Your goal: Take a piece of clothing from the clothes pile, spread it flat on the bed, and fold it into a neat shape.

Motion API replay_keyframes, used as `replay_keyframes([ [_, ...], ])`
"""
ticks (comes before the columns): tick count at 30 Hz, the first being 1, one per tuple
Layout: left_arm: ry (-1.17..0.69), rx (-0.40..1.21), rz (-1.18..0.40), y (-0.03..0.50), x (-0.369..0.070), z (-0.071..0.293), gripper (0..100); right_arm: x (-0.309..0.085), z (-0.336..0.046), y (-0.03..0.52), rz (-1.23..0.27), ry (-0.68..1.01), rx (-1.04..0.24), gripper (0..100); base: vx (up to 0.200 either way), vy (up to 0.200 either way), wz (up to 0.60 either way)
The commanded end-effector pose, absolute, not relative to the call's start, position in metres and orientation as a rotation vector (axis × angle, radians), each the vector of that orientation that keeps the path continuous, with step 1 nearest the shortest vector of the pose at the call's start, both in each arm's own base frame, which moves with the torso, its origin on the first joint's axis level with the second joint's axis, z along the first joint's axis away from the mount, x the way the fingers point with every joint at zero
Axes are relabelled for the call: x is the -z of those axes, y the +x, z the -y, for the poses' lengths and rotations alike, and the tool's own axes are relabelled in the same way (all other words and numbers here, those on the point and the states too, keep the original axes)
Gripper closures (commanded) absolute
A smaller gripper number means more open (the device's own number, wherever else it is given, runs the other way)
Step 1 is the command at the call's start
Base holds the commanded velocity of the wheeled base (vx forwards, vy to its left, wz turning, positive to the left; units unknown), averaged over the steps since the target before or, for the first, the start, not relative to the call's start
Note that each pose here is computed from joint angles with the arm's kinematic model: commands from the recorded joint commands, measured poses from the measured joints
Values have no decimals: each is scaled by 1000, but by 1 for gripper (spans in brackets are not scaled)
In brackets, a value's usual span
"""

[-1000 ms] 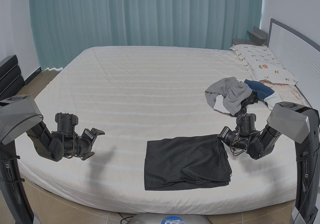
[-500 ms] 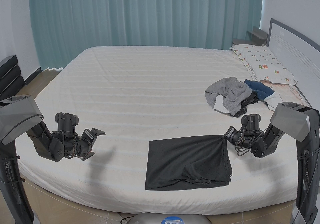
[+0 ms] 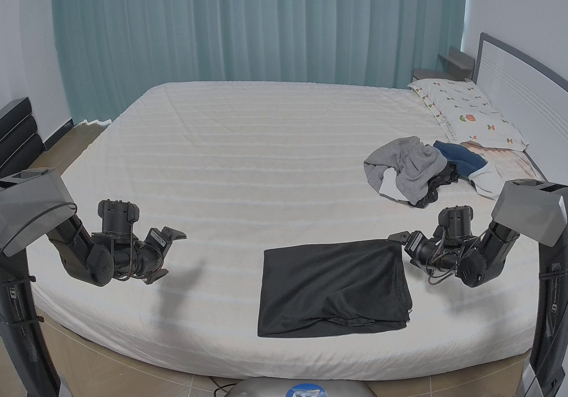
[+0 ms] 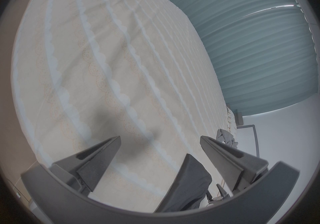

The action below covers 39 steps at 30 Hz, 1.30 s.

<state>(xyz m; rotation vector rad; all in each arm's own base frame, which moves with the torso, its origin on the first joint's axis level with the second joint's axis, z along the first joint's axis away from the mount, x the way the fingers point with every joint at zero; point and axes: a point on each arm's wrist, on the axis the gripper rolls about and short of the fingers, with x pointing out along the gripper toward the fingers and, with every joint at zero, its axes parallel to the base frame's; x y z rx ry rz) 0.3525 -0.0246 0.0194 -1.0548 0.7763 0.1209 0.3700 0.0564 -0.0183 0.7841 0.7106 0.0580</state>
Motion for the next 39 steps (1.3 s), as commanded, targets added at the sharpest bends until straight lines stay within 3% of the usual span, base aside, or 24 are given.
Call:
replay_keyframes([
  [1, -1054, -122, -778, 353, -18, 25, 0, -2, -53, 324, -780, 750, -131, 0, 0, 0, 0],
  [9, -1054, -122, -778, 353, -18, 25, 0, 21, -51, 282, -837, 632, -239, 0, 0, 0, 0],
  [22, -1054, -122, -778, 353, -18, 25, 0, 42, -66, 283, -884, 606, -273, 0, 0, 0, 0],
  [23, -1054, -122, -778, 353, -18, 25, 0, 42, -66, 282, -886, 604, -271, 100, 0, 0, 0],
  [39, -1056, -123, -778, 352, -19, 25, 0, 37, -56, 264, -885, 540, -270, 100, 0, 0, 0],
])
